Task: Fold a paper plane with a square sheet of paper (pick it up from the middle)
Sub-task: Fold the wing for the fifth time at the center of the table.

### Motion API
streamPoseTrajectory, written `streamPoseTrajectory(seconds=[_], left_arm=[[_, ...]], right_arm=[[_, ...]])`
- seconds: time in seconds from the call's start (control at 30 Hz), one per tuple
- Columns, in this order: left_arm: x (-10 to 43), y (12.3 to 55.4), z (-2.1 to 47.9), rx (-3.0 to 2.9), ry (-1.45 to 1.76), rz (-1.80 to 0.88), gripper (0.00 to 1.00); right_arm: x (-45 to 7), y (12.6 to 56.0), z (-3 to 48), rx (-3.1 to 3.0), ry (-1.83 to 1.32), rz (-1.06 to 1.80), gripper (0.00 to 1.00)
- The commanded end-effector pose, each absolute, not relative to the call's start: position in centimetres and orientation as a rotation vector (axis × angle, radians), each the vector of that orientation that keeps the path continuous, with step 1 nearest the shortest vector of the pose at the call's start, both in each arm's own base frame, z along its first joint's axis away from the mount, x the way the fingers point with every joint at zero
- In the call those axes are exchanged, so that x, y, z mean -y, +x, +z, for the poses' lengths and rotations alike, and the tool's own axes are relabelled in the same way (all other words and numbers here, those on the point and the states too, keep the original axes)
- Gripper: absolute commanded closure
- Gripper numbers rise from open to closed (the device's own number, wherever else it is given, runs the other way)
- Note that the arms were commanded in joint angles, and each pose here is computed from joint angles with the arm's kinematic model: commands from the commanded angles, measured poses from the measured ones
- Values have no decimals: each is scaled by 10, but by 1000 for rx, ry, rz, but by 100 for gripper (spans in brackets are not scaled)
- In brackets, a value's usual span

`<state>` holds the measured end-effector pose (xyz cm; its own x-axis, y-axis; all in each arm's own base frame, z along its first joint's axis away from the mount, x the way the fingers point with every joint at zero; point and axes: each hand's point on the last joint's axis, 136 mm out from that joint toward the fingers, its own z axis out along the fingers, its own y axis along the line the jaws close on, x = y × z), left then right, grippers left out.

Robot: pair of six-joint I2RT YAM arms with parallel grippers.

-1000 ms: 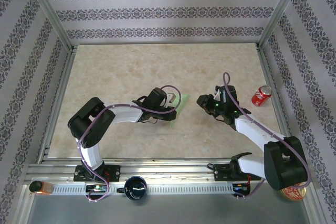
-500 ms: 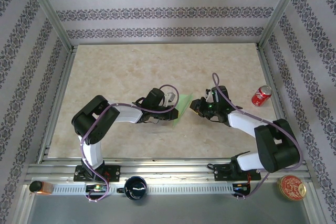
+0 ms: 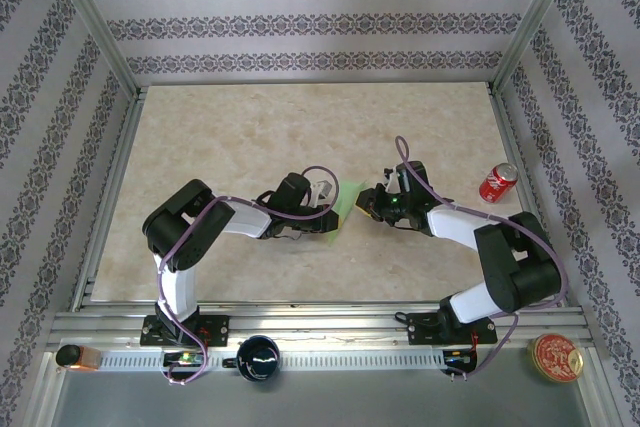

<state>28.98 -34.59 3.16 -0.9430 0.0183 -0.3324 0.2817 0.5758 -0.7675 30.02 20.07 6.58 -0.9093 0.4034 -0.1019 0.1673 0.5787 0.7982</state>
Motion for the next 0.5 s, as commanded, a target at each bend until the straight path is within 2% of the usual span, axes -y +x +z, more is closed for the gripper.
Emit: streamPoseTrajectory(seconds=[0.0,0.47], left_arm=[[348,294,35,-2477,237,-1364,100],[350,298,41,-2409,54,-1546,100]], right_arm=[[-212,308,77,-2504,404,1282,84],[-220,313,68,-2539,372,1289,86]])
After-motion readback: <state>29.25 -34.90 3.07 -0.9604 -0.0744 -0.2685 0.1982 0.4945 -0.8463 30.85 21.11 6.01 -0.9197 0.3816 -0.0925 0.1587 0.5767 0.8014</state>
